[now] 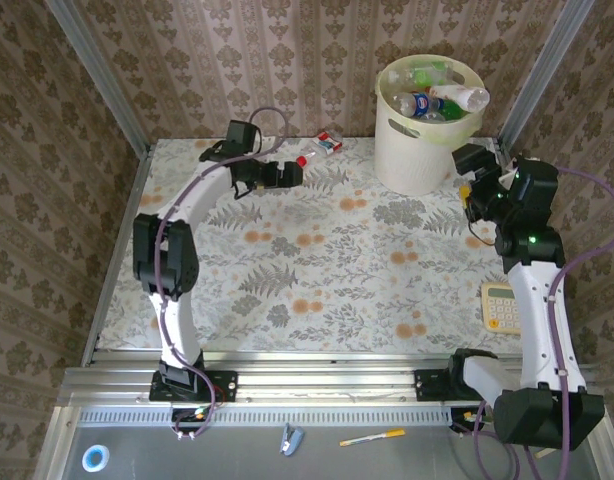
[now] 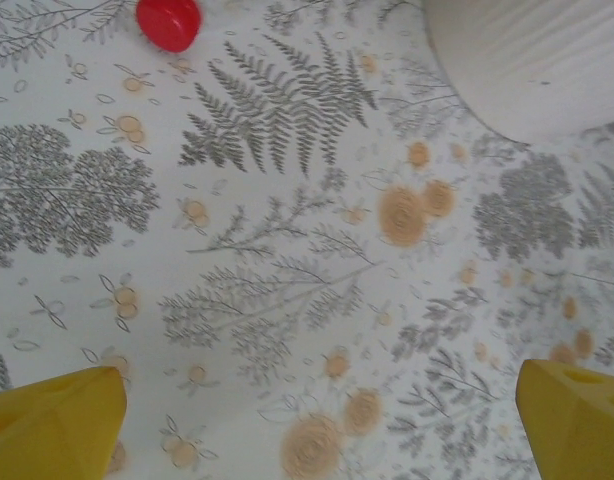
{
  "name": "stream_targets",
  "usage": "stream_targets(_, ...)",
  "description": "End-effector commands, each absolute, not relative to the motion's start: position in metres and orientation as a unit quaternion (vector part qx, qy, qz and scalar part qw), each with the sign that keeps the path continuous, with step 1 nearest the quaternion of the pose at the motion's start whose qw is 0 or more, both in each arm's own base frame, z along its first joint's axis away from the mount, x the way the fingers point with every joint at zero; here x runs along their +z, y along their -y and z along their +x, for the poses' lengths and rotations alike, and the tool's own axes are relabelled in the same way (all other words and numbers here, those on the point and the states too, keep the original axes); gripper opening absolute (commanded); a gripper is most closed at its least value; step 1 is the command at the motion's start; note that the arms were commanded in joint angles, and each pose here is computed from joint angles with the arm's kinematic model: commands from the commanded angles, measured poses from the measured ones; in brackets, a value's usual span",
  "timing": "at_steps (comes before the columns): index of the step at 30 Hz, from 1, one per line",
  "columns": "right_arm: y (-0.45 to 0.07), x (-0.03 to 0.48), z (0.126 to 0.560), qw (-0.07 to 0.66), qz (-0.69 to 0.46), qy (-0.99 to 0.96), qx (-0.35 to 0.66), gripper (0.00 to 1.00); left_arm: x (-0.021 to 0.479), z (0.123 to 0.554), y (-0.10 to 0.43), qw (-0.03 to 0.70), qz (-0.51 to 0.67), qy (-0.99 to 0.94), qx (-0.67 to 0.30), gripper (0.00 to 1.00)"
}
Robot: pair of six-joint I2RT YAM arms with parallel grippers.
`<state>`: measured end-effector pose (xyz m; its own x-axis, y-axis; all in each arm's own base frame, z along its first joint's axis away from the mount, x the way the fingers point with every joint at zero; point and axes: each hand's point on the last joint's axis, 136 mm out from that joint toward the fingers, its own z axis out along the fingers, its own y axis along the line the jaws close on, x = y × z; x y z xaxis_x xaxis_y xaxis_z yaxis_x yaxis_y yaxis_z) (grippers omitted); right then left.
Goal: Throw the plastic bottles in the bin
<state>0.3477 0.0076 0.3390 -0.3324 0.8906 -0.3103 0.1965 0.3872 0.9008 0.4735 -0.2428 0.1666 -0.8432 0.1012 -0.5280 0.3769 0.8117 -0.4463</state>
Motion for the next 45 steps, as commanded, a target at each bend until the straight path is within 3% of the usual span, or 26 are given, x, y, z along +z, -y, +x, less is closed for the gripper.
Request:
stream_targets(1, -0.028, 0.334, 0.329, 0.410, 0.344, -0.737, 0.411, 1.00, 0.154, 0.483, 0.231, 0.232, 0.148, -0.932, -0.235, 1.00)
stream_targets(13, -0.056, 0.322, 0.307, 0.369, 0.317, -0.766, 0.421, 1.00, 0.132, 0.548, 0.239, 0.247, 0.159, -0.924, -0.244, 0.88)
stream_targets(22, -0.073, 0.325, 0.313, 0.350, 0.296, -0.780, 0.425, 1.00, 0.117, 0.582, 0.250, 0.270, 0.132, -0.912, -0.279, 0.86)
stream_targets(45, -0.088, 0.315, 0.326, 0.320, 0.278, -0.796, 0.433, 1.00, 0.071, 0.642, 0.281, 0.305, 0.033, -0.884, -0.353, 0.77)
